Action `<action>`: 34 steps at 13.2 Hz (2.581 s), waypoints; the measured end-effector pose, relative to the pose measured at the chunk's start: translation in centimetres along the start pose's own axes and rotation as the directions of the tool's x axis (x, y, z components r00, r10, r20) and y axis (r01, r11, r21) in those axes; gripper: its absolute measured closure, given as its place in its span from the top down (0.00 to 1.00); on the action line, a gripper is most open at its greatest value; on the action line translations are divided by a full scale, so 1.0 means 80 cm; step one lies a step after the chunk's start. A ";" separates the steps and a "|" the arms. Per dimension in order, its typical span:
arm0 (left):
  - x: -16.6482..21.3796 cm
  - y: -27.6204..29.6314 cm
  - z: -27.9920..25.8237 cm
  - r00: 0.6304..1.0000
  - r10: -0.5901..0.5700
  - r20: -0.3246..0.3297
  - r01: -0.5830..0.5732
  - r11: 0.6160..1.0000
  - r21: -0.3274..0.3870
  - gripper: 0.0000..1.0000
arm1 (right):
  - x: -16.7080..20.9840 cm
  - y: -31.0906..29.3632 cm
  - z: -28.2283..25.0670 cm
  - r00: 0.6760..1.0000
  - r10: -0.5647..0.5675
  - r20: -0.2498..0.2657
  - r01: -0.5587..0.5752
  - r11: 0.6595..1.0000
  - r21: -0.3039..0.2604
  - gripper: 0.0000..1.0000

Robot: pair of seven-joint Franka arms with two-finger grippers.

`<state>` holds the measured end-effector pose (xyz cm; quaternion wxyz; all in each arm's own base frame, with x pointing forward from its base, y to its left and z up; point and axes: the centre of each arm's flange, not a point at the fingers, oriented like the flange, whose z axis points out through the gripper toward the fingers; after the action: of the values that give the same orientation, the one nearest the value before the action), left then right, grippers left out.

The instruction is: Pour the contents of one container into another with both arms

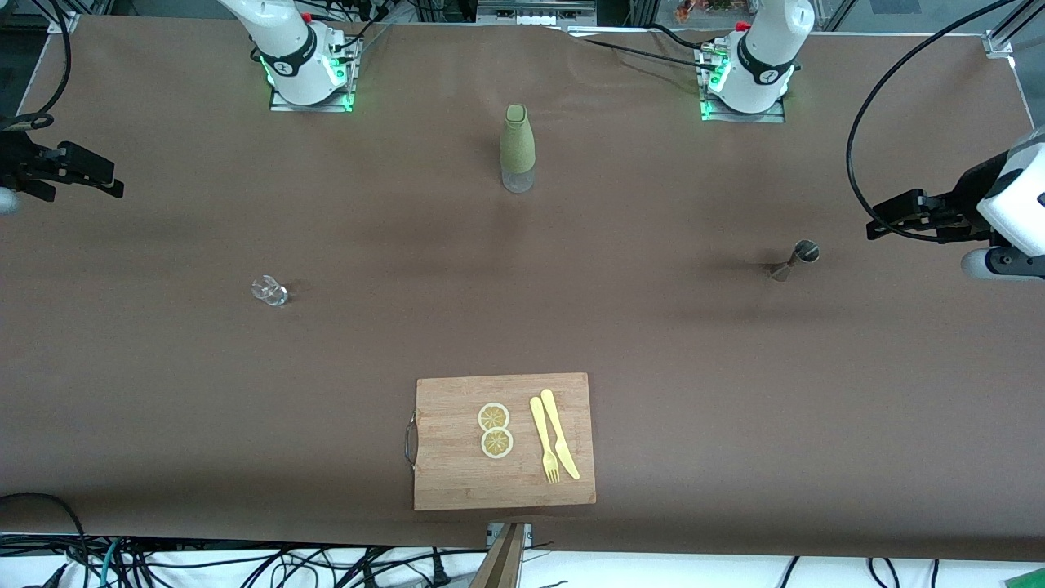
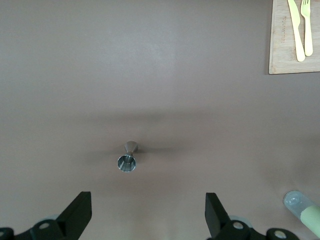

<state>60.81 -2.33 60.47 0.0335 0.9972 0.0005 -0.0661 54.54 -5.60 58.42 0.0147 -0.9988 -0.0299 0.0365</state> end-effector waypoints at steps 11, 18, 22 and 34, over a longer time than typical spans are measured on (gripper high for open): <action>0.000 0.000 0.000 1.000 0.000 0.001 0.000 1.000 0.000 1.00 | 0.000 0.000 0.000 1.000 0.000 0.000 0.000 1.000 0.000 1.00; 0.001 0.000 0.001 1.000 0.000 0.001 0.000 1.000 0.000 1.00 | 0.001 0.001 0.002 1.000 0.002 0.004 -0.002 1.000 0.001 1.00; 0.002 -0.006 0.001 1.000 -0.009 0.001 0.009 1.000 -0.001 1.00 | 0.008 0.015 0.019 0.999 -0.030 0.029 0.029 1.000 0.005 1.00; -0.001 -0.106 -0.003 0.993 -0.119 -0.003 0.119 0.993 -0.003 1.00 | 0.017 0.185 0.187 0.711 -0.669 -0.215 0.697 0.634 0.334 1.00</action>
<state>60.70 6.12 60.16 0.0308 0.9955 0.0604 -0.0666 55.65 -19.92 42.91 0.2278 -0.8891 -0.3970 -0.0021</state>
